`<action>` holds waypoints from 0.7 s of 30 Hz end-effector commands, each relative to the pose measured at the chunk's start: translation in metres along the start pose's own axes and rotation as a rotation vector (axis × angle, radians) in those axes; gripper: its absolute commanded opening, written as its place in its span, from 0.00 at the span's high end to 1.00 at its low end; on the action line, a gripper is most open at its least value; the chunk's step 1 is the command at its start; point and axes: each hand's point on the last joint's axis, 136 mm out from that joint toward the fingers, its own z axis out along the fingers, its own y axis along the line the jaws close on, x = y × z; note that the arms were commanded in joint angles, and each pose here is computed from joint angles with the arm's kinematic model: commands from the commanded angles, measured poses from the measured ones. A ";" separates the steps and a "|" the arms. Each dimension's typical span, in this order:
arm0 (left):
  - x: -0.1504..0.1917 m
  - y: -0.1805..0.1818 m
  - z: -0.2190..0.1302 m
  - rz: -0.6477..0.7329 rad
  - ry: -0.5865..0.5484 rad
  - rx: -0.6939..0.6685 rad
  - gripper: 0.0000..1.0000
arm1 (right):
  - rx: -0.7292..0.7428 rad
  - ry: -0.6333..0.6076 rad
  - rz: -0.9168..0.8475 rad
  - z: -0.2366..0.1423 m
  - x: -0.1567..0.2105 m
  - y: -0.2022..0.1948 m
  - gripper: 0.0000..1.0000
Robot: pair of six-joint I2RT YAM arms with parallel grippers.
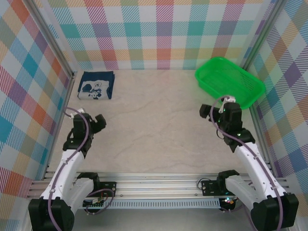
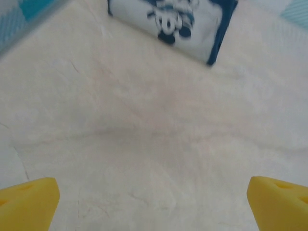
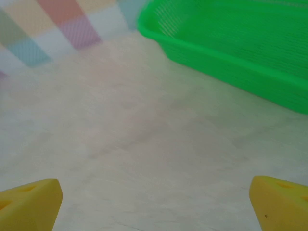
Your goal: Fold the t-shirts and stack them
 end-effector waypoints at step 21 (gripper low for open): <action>-0.019 -0.015 0.086 0.109 -0.328 0.040 0.00 | 0.014 -0.213 -0.215 0.116 0.027 -0.038 0.00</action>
